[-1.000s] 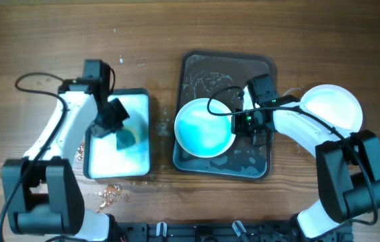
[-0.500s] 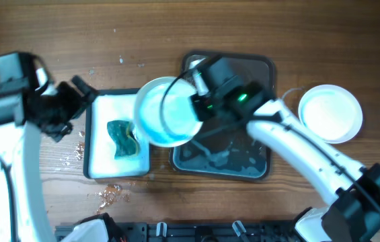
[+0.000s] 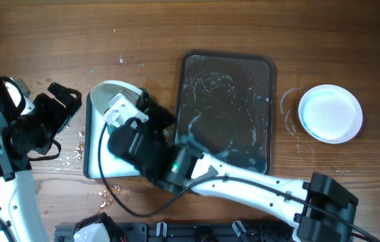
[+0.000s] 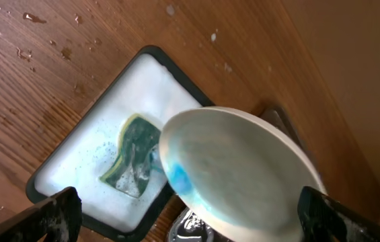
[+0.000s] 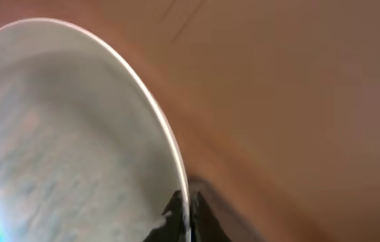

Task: Clean dirty plates on tray and stack at the side
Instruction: 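Lift the third plate with the right gripper and dip it in soapy tray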

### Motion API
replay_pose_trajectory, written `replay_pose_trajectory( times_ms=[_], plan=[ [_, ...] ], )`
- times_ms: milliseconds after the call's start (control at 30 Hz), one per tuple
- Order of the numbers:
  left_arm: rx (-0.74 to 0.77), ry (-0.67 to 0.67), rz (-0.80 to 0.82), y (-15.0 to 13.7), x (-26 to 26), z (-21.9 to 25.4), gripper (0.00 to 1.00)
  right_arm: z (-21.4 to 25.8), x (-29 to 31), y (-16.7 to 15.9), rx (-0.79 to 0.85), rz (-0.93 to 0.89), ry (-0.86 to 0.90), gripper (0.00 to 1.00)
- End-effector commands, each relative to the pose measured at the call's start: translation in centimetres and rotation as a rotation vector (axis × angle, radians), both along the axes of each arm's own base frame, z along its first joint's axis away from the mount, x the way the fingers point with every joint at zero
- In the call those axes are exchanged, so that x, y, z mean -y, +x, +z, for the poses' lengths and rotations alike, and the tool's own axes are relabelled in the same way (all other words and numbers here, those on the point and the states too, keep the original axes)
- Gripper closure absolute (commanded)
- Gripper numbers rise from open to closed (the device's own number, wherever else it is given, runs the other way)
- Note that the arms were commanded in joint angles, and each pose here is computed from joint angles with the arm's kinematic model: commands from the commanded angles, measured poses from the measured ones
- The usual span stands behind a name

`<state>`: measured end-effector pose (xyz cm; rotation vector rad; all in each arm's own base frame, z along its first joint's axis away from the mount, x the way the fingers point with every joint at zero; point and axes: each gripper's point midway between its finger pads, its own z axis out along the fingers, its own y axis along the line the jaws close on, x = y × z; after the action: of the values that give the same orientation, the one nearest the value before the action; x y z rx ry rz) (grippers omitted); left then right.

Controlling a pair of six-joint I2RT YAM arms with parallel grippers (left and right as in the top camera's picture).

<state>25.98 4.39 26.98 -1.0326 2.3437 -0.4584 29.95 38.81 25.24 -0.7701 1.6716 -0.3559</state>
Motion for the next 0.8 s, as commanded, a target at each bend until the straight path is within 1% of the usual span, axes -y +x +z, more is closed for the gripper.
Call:
replay_pose_trajectory(
  times_ms=[0,133,233,767],
  plan=[
    [0.018,0.0,-0.012,0.1,0.1,0.5,0.0,3.2,1.0,-0.9,0.141,-0.087,-0.141,0.96],
    [0.018,0.0,-0.013,0.1,0.1,0.5,0.0,4.6,0.2,-2.0,0.189,-0.069,-0.183,0.96],
    [0.018,0.0,-0.012,0.1,0.1,0.5,0.0,5.2,-0.3,-2.6,0.205,-0.058,-0.164,0.96],
    [0.018,0.0,-0.013,0.1,0.1,0.5,0.0,5.4,-0.3,-2.6,0.208,-0.063,-0.148,0.96]
  ],
)
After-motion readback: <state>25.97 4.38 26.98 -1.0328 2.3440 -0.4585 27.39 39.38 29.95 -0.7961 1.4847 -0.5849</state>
